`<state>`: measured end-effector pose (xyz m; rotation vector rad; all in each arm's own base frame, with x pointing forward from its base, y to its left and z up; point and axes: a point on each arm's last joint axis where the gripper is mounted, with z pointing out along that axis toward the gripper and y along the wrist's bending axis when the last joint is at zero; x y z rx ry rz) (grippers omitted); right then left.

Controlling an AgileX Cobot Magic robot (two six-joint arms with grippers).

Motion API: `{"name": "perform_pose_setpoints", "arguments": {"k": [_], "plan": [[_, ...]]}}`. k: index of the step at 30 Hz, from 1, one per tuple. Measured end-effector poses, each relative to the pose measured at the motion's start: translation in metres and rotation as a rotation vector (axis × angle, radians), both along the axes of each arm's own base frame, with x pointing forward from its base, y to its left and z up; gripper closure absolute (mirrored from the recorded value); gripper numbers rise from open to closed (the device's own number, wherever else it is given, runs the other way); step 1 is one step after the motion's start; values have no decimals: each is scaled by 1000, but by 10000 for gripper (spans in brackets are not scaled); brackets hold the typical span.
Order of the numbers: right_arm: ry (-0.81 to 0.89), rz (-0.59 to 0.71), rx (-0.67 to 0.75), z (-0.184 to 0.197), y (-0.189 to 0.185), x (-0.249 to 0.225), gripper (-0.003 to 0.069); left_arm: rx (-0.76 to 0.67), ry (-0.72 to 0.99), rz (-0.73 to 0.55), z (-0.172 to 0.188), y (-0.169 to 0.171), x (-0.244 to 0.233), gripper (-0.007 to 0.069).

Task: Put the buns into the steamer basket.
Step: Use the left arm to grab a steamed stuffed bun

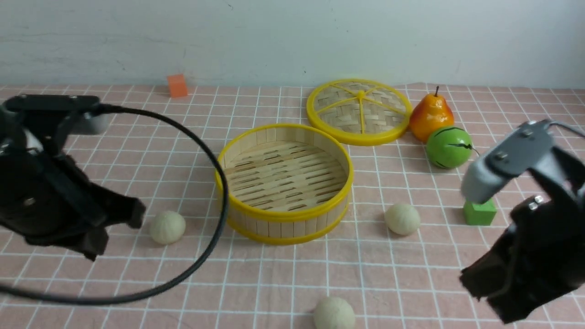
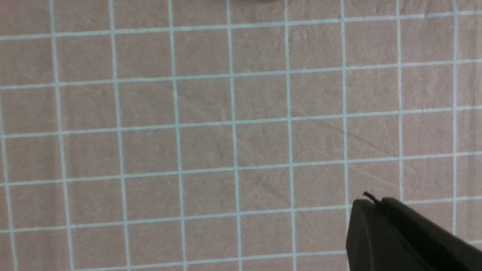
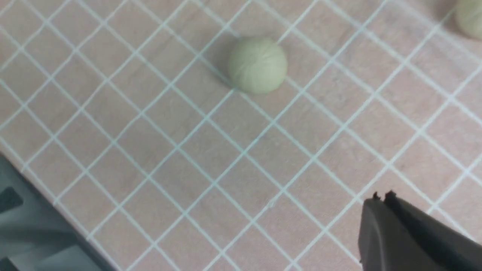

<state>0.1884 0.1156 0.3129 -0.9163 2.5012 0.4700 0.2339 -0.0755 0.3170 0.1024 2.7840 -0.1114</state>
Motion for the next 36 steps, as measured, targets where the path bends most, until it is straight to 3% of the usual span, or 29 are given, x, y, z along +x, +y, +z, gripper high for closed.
{"name": "perform_pose_setpoints", "arguments": {"k": [4, 9, 12, 15, 20, 28, 33, 35, 36], "plan": [[46, 97, -19, -14, 27, -1, 669, 5, 74, 9, -29, -15, 40, 461], [78, 121, -19, -21, 36, 0, 669, 29, 71, 59, -54, -25, 81, 247], [81, 120, -14, -21, 36, -1, 666, 80, 57, 71, -64, -25, 105, 169], [81, 120, -13, -21, 37, -1, 664, 85, 61, 99, -73, -21, 124, 146], [86, 122, -15, -21, 36, -1, 659, 61, 112, 142, -102, -3, 152, 153], [88, 123, -16, -21, 36, -1, 656, 22, 133, 129, -134, -8, 166, 205], [88, 123, -16, -21, 36, -1, 654, 6, 125, 122, -137, -10, 168, 342], [88, 123, -16, -21, 36, -1, 651, 11, 127, 109, -135, -10, 169, 477], [88, 123, -16, -21, 36, -1, 650, 12, 128, 105, -134, -10, 169, 489]]}}
